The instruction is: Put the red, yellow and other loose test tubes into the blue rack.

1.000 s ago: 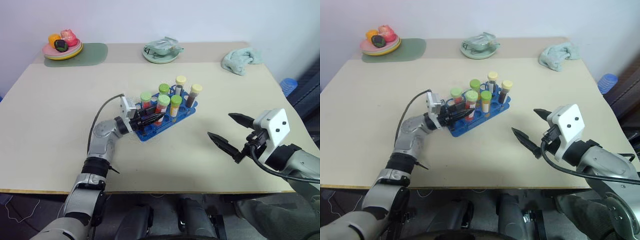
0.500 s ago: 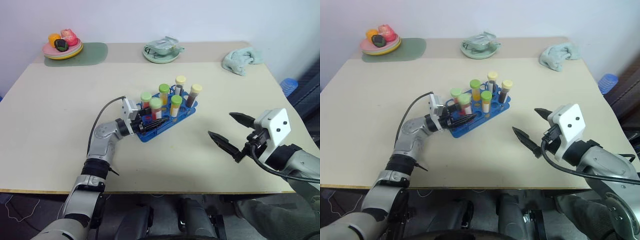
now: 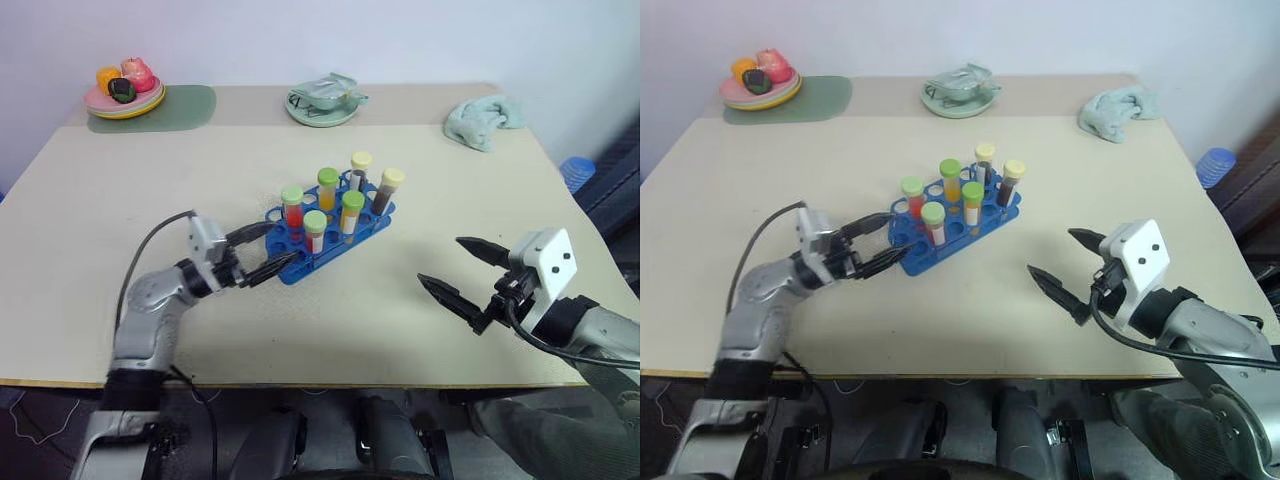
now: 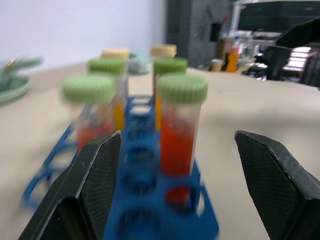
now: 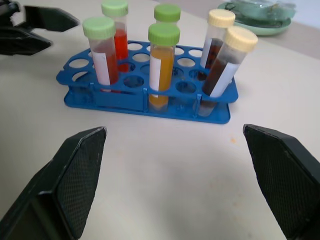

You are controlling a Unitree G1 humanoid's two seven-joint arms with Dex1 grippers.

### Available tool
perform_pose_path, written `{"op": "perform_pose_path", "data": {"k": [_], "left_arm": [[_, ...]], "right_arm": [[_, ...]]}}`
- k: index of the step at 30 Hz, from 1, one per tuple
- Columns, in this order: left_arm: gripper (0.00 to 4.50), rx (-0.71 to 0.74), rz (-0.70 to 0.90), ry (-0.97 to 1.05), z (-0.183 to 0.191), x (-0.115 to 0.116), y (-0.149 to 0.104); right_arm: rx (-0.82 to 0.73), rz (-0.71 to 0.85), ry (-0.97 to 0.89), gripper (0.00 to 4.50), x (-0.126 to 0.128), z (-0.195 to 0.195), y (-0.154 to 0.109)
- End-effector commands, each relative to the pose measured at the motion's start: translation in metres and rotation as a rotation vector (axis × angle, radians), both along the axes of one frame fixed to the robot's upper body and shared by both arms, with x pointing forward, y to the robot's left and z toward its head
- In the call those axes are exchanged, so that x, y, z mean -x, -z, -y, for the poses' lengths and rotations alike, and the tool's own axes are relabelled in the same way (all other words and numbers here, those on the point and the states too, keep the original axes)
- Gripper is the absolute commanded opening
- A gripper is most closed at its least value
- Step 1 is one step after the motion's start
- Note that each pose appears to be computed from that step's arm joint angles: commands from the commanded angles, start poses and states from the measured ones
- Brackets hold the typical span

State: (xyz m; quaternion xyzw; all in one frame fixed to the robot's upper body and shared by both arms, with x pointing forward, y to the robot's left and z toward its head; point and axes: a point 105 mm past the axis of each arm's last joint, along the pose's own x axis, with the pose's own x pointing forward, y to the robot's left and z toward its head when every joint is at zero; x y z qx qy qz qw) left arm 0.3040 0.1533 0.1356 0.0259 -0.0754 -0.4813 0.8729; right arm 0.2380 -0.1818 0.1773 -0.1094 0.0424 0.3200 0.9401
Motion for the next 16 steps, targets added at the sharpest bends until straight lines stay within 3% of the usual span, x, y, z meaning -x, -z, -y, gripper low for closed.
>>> {"op": "perform_pose_path", "data": {"k": [1, 4, 10, 16], "left_arm": [[3.71, -0.068, 0.027, -0.036, -0.026, 0.015, -0.004], [3.71, -0.146, -0.028, -0.111, -0.053, 0.029, 0.006], [3.71, -0.181, -0.085, -0.156, -0.086, 0.055, 0.005], [3.71, -0.197, -0.126, -0.152, -0.089, 0.063, 0.007]], "right_arm": [[0.008, 0.033, 0.001, 4.50, 0.000, 0.008, -0.001], [0.023, 0.014, 0.000, 4.50, 0.003, 0.015, 0.007], [0.066, -0.006, 0.005, 4.50, 0.015, 0.035, 0.015], [0.120, -0.009, 0.025, 4.50, 0.024, 0.059, 0.017]]}}
